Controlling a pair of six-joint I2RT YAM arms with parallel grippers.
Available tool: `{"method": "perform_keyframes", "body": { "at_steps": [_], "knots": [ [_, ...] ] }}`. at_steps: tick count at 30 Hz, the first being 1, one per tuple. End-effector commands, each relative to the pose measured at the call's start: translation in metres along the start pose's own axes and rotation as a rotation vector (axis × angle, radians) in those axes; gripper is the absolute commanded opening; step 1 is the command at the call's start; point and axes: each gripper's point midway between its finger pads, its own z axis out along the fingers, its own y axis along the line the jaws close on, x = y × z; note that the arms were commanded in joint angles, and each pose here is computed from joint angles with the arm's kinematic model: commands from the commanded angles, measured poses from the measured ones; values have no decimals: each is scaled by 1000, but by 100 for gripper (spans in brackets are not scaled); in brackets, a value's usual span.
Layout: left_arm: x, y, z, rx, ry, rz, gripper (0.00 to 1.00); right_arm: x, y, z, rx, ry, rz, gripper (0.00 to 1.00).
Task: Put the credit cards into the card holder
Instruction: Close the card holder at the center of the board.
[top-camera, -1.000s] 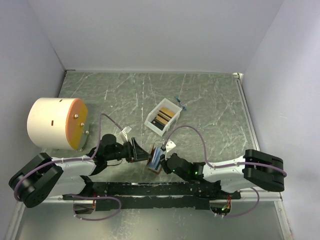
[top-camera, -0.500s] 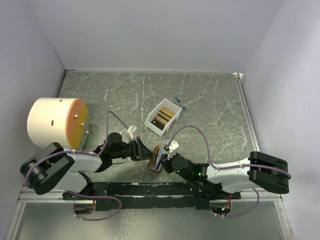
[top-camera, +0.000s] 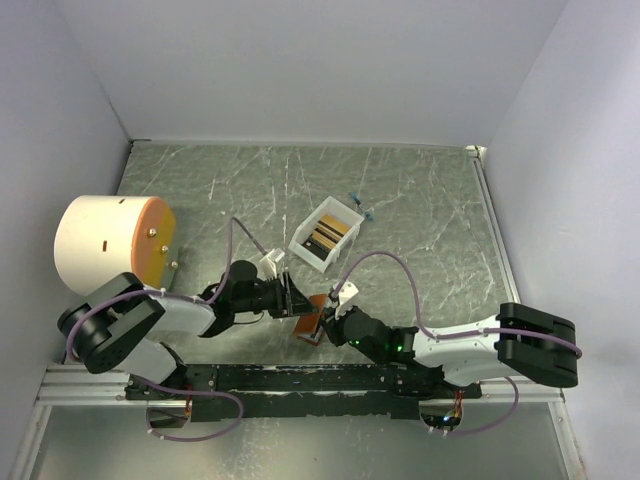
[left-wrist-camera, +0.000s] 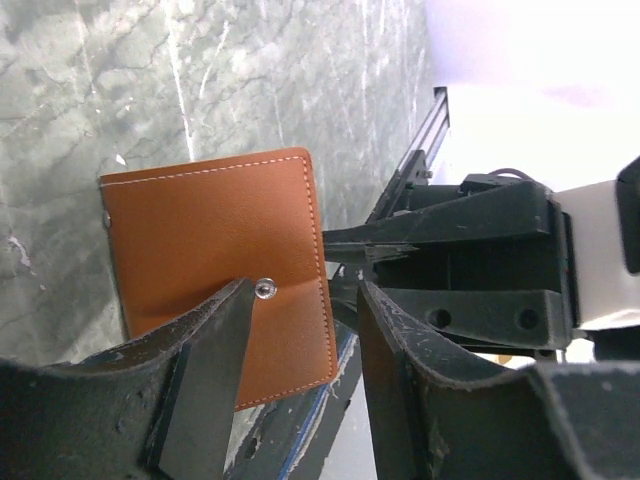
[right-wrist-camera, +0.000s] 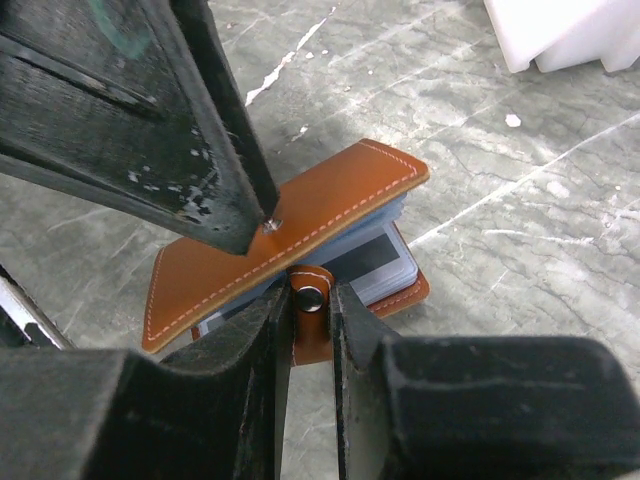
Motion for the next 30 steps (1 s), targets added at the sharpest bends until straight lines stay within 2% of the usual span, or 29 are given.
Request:
{"method": "perform_keyframes", "body": {
  "at_steps": [1, 14, 21, 30],
  "knots": [
    [-4, 14, 9, -75, -19, 53, 58, -11, -3, -2, 12, -46, -3, 19],
    [4, 48, 19, -246, 8, 65, 55, 5, 0, -6, 1, 39, 38, 23],
    [13, 64, 22, -347, 43, 88, 49, -1, -7, -15, 24, 11, 86, 26],
    [20, 78, 23, -494, 72, 135, 46, -8, -4, -22, 8, 1, 139, 30]
  ]
}}
